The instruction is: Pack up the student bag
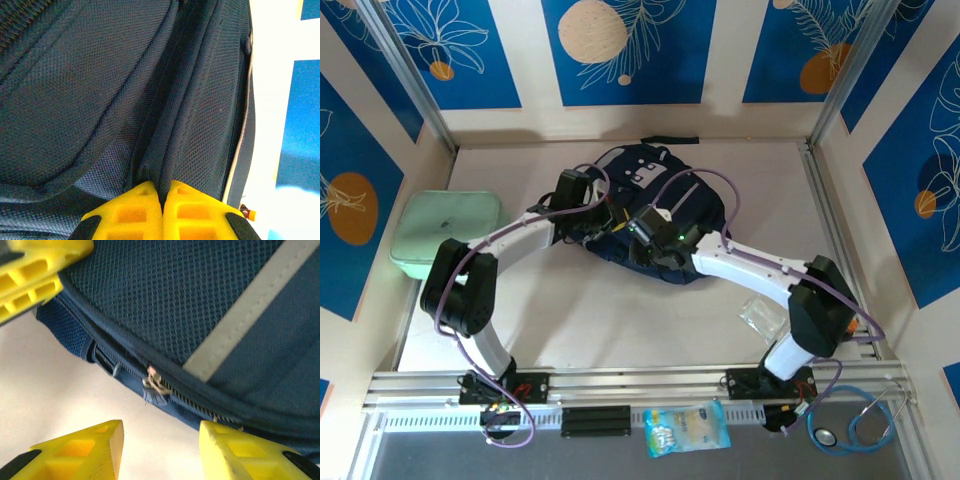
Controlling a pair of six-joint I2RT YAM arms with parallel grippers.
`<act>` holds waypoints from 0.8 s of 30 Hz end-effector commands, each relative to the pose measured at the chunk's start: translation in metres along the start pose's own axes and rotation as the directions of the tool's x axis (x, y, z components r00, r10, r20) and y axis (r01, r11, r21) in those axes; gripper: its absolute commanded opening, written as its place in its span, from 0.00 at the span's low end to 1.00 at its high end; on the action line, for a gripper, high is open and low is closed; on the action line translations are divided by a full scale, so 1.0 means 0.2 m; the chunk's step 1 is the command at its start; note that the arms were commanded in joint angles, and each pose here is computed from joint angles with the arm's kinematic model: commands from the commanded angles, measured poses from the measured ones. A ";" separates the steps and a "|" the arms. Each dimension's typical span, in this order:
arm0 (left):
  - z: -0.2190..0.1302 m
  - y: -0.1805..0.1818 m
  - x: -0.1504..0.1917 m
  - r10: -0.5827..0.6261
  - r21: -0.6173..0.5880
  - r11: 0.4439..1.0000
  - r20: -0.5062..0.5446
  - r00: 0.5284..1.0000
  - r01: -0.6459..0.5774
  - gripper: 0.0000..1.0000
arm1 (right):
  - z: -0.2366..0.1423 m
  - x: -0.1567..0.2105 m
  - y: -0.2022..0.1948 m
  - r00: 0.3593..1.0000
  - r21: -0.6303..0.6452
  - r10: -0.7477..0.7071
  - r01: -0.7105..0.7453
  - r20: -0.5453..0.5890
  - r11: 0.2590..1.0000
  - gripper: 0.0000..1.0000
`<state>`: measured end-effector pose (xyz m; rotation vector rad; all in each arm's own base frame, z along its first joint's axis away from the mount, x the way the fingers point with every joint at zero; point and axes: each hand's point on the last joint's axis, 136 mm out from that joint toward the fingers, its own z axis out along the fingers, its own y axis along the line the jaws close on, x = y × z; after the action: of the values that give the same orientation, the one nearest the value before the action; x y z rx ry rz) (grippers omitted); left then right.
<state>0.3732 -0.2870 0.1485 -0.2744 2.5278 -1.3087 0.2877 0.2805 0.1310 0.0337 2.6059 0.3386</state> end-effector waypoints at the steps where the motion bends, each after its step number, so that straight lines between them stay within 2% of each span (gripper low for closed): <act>1: -0.07 -0.21 0.01 0.080 0.119 0.990 0.016 0.997 -0.081 0.00 | -0.02 -0.12 0.03 0.993 0.025 0.072 -0.075 0.095 0.997 0.45; 9: -0.06 -0.20 0.02 0.077 0.117 0.990 0.008 0.997 -0.078 0.00 | 0.03 -0.15 0.00 0.988 0.122 0.099 -0.114 0.116 0.986 0.33; 16: -0.05 -0.22 0.04 0.080 0.131 0.988 -0.005 0.997 -0.079 0.00 | 0.07 -0.16 -0.01 0.989 0.178 0.093 -0.113 0.117 0.978 0.31; 17: -0.05 -0.22 0.04 0.080 0.131 0.988 -0.005 0.997 -0.078 0.00 | 0.07 -0.16 -0.02 0.989 0.190 0.091 -0.112 0.116 0.975 0.29; 19: -0.06 -0.22 0.03 0.083 0.126 0.989 0.001 0.997 -0.082 0.00 | 0.08 -0.16 -0.04 0.991 0.211 0.086 -0.107 0.106 0.972 0.18; 24: -0.07 -0.20 0.02 0.086 0.100 0.991 0.015 0.996 -0.087 0.00 | 0.06 -0.11 -0.13 0.993 0.251 0.072 -0.095 0.098 0.963 0.11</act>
<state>0.3754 -0.2878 0.1492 -0.2702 2.5118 -1.2986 0.3079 0.2766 0.1218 0.2092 2.6035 0.1158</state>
